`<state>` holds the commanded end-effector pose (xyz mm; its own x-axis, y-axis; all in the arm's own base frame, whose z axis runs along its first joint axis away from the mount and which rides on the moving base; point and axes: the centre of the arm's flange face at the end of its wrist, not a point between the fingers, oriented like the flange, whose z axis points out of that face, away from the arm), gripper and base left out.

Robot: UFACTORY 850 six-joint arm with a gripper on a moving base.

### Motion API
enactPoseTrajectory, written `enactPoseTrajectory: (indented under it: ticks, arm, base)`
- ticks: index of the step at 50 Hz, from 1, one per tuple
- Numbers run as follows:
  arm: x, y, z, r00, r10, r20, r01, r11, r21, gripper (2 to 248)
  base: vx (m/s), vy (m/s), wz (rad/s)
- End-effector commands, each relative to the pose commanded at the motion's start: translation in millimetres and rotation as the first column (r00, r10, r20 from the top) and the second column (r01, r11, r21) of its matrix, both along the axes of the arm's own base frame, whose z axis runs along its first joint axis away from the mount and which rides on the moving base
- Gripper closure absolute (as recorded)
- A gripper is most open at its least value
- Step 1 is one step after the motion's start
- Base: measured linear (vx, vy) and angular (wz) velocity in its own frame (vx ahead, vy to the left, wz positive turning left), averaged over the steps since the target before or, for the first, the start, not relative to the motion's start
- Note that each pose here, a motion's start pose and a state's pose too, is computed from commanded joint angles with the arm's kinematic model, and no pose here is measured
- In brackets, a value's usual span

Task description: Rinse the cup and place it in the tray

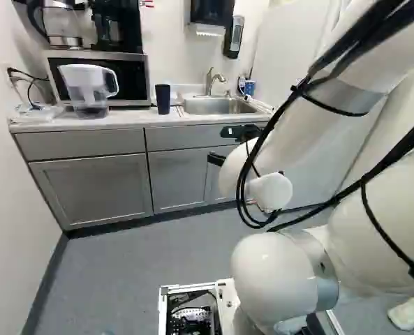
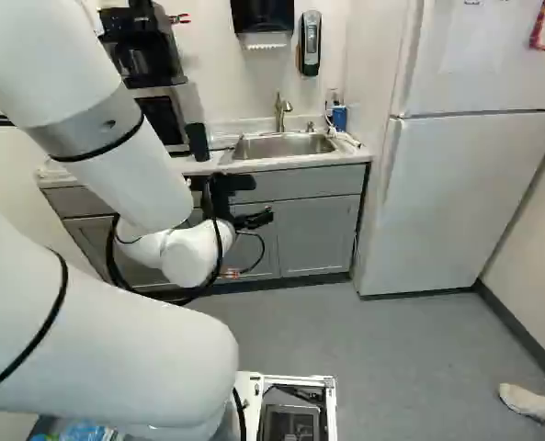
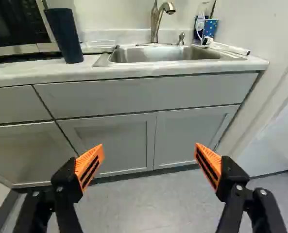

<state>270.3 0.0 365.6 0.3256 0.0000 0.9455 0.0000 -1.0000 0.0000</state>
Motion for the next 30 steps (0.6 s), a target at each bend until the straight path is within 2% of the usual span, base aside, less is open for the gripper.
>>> enactPoseTrajectory:
  ticks: [30]
  arm:
    - [0.1, 0.0, 0.0, 1.0, 0.0, 0.0, 0.0, 1.0, 0.0, 3]
  base:
    - [0.0, 0.0, 0.0]
